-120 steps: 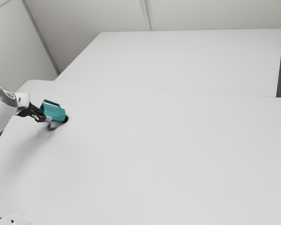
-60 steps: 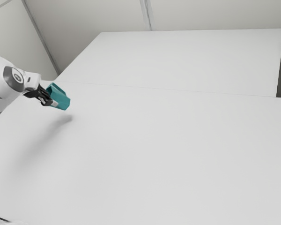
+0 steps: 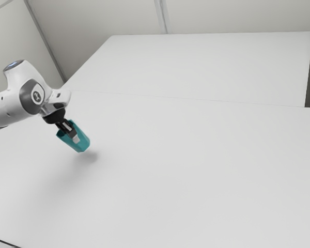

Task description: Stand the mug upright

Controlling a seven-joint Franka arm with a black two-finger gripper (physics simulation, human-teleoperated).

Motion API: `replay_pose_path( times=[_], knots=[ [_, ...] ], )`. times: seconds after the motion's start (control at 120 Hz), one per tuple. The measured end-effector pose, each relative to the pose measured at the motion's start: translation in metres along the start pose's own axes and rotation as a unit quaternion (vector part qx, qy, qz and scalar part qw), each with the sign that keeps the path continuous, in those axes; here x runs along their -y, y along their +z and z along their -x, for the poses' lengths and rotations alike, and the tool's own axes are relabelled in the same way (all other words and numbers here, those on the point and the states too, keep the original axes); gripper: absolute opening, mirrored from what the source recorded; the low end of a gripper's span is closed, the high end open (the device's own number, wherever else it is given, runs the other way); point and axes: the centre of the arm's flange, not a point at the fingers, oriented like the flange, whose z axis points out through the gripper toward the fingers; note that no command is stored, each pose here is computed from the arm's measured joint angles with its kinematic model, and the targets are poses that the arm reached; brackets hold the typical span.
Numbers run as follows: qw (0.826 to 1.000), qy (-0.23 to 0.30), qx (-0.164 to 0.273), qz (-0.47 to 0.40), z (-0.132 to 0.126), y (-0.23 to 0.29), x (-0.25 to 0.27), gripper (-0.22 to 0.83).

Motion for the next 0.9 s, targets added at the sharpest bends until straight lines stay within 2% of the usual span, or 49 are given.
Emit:
replay_pose_path(
  times=[0.142,0.383,0.642,0.9],
  knots=[
    [0.997,-0.051,0.045,0.022,0.000,0.010,-0.015,-0.16],
    [0.984,-0.136,0.099,0.051,-0.008,0.031,-0.011,-0.16],
    [0.977,-0.173,0.123,0.027,-0.029,0.037,0.004,-0.16],
    [0.975,-0.182,0.127,0.007,-0.057,0.039,0.004,-0.16]
  ],
)
